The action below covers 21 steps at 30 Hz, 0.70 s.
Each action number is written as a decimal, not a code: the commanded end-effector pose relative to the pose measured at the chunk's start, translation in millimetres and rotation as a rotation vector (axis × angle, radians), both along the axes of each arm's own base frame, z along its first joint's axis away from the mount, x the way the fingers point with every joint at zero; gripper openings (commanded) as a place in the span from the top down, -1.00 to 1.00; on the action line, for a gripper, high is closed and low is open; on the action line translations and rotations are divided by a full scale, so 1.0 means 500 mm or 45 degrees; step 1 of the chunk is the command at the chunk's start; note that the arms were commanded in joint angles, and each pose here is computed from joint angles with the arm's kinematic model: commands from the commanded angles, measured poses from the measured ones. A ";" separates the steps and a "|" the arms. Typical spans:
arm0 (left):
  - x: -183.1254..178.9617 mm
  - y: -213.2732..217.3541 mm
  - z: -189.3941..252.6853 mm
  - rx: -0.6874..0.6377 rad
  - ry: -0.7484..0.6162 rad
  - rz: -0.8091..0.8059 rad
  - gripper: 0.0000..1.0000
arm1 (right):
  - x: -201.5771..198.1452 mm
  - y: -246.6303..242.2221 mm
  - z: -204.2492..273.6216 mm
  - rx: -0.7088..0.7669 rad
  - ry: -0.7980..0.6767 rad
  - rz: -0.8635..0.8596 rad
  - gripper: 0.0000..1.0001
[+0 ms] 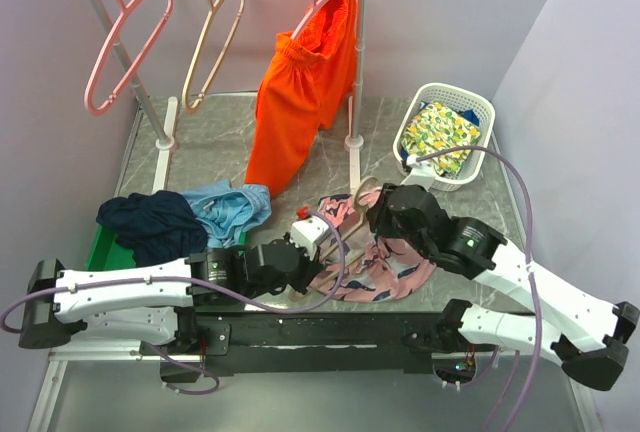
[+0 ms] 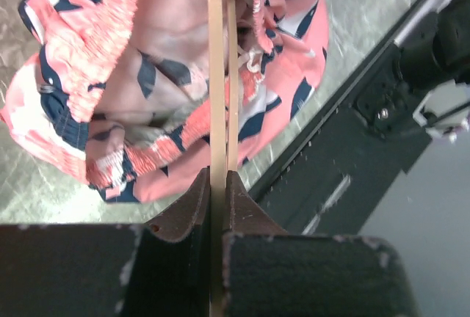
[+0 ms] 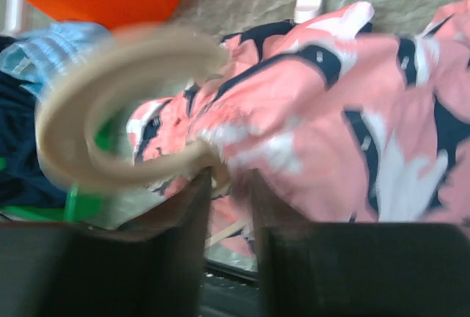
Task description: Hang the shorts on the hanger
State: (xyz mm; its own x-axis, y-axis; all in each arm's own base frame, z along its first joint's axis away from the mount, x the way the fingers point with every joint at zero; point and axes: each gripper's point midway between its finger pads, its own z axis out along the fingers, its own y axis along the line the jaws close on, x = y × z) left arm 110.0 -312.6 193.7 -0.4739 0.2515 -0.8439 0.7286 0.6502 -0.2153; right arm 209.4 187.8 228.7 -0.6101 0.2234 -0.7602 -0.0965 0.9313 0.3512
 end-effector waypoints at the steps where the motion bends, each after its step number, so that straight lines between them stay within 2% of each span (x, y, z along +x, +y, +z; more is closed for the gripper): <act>1: 0.034 -0.016 0.078 -0.236 -0.104 0.109 0.98 | -0.008 -0.011 0.052 0.150 -0.055 -0.055 0.04; 5: 0.033 -0.016 0.061 -0.243 -0.136 0.082 0.98 | -0.027 -0.021 0.068 0.248 -0.013 -0.091 -0.18; 9: 0.033 -0.018 0.046 -0.273 -0.180 0.052 0.98 | -0.022 -0.064 0.063 0.289 0.027 -0.245 -0.32; 13: 0.038 -0.019 0.050 -0.319 -0.235 0.045 0.98 | 0.016 -0.082 0.037 0.349 0.170 -0.252 -0.29; 18: 0.050 -0.023 0.043 -0.273 -0.307 0.047 0.98 | 0.064 -0.106 0.018 0.393 0.277 -0.352 -0.30; 21: 0.052 -0.031 0.029 -0.217 -0.349 0.045 0.98 | 0.087 -0.118 -0.018 0.443 0.415 -0.397 -0.29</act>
